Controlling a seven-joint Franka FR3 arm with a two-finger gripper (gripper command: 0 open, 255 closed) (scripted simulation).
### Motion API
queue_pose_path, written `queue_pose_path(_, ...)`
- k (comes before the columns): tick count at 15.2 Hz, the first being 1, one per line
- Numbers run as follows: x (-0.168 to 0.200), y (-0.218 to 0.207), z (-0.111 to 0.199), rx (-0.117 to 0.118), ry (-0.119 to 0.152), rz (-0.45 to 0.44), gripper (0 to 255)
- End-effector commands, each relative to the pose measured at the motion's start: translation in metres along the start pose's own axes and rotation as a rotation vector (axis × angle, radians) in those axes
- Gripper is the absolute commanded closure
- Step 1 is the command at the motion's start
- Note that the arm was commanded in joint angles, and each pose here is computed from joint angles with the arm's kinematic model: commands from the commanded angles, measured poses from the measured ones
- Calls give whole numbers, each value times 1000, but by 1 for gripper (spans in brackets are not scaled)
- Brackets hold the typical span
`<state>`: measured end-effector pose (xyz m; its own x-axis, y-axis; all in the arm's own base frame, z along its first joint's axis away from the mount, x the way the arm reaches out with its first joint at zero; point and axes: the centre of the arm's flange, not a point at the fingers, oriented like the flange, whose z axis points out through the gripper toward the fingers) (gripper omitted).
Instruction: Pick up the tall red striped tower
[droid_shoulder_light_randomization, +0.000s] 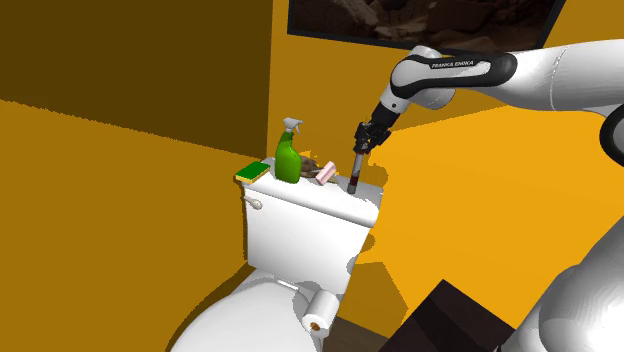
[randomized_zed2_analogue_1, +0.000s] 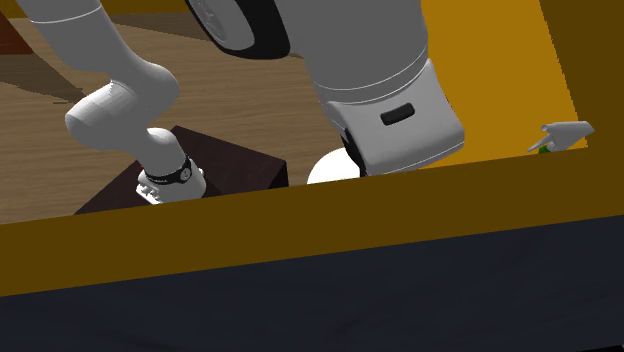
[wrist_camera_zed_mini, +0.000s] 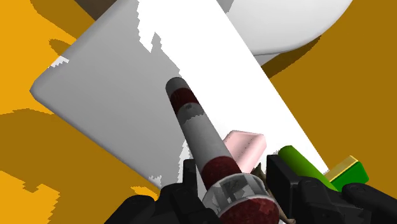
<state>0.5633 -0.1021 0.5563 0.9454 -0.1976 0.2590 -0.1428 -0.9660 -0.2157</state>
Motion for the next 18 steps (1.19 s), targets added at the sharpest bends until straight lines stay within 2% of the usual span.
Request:
queue_pose_path(1,0,0,1,0,-2,0,255)
queue_pose_path(3,-1,-1,1,0,-2,0,255)
queue_pose_path(18,20,-18,-74,0,-2,0,255)
